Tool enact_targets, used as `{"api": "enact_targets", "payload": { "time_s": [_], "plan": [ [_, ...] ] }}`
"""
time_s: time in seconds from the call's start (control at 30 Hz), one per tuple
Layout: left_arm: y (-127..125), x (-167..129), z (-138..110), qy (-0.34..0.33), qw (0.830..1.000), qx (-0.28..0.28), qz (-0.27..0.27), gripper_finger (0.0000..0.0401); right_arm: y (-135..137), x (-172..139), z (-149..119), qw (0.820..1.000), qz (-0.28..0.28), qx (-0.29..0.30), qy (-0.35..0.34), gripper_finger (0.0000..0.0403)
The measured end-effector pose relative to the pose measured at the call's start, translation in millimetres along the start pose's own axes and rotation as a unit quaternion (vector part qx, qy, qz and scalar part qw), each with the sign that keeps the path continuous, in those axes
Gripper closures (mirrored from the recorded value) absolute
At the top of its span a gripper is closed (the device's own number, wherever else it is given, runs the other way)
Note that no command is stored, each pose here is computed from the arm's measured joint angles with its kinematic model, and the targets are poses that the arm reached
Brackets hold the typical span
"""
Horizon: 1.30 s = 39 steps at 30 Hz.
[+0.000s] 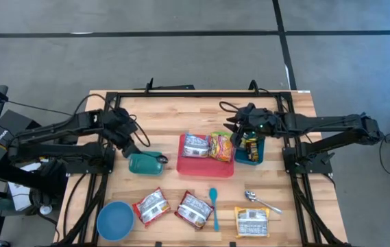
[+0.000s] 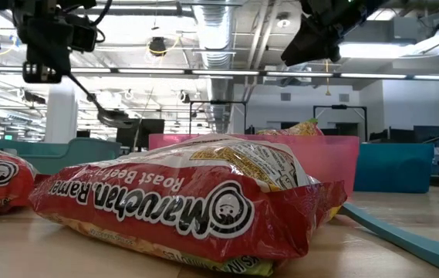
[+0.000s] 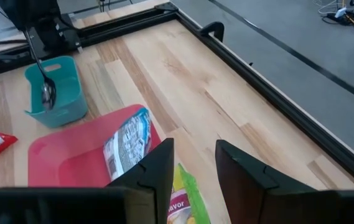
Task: Pick & Place Food Item
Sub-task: Put the black spoon into the green bin
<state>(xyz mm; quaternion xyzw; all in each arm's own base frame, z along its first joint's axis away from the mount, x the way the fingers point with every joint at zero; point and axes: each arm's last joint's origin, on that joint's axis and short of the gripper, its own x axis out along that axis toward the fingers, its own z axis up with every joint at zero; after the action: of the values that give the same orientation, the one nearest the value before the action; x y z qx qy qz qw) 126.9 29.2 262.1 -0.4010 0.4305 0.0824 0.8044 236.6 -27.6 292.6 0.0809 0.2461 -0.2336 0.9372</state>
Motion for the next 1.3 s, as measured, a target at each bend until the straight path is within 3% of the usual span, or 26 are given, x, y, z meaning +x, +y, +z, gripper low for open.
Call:
{"api": "enact_targets", "payload": {
  "time_s": [0.3,0.77,1.3],
  "plan": [
    [8,-7,-11,0.032,0.993,-0.068,0.093,0.0399,0,3,-4,1.000,0.001,0.002,-0.004,0.0290],
    [9,6,-3,0.061,0.989,-0.078,0.111,0.0399,0,3,-2,1.000,0.003,0.005,-0.012,0.0290],
    [5,29,18,0.074,0.994,-0.051,0.067,0.0399,0,3,-2,1.000,0.003,-0.003,-0.012,0.0290]
  ]
}}
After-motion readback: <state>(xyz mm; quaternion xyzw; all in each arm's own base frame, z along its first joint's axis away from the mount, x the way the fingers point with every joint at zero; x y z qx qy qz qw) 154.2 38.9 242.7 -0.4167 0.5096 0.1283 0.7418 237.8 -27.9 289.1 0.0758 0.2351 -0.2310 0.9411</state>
